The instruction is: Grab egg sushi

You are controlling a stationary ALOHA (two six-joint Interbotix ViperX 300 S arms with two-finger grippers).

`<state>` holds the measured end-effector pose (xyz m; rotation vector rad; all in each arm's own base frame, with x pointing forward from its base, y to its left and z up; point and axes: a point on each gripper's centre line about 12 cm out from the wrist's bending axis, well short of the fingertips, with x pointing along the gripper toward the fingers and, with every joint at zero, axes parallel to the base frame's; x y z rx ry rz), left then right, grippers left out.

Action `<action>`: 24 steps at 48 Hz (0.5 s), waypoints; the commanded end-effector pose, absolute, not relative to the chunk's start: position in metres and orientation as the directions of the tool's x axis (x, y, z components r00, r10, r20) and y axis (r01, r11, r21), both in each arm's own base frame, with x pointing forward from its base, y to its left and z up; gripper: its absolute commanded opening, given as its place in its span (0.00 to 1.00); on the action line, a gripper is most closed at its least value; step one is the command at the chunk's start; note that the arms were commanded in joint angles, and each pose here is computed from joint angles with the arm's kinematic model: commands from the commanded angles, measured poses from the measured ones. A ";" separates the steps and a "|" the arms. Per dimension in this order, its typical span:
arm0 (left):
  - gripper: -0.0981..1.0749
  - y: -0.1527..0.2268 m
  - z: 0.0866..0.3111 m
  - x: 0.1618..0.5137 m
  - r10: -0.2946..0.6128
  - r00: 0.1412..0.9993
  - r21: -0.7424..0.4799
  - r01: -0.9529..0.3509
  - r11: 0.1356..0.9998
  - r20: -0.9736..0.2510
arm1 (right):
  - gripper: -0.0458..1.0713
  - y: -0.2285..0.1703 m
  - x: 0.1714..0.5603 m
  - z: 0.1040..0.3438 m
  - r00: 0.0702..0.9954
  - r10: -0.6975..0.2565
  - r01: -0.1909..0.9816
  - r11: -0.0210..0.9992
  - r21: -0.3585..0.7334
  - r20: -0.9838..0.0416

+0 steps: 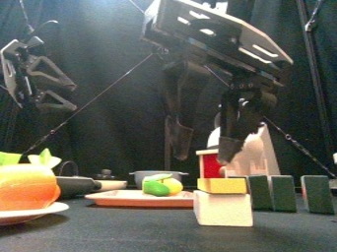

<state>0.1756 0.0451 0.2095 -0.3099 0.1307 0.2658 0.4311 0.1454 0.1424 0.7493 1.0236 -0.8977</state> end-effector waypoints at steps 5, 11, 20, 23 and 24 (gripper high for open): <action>0.90 0.046 0.216 0.178 0.241 0.959 -0.283 -0.275 0.919 -0.149 | 0.82 0.145 0.430 0.155 0.258 -0.257 0.893 0.432 0.128 -0.931; 0.90 0.047 0.216 0.178 0.244 0.958 -0.284 -0.278 0.918 -0.149 | 0.82 0.144 0.429 0.151 0.246 -0.255 0.896 0.428 0.118 -0.935; 0.90 0.047 0.216 0.178 0.244 0.958 -0.281 -0.278 0.919 -0.149 | 0.82 0.141 0.427 0.146 0.235 -0.257 0.898 0.427 0.107 -0.937; 0.90 0.047 0.216 0.178 0.244 0.958 -0.283 -0.278 0.918 -0.149 | 0.82 0.142 0.427 0.144 0.240 -0.253 0.894 0.433 0.112 -0.937; 0.90 0.047 0.216 0.178 0.244 0.958 -0.283 -0.278 0.918 -0.149 | 0.82 0.141 0.428 0.144 0.243 -0.251 0.894 0.433 0.116 -0.937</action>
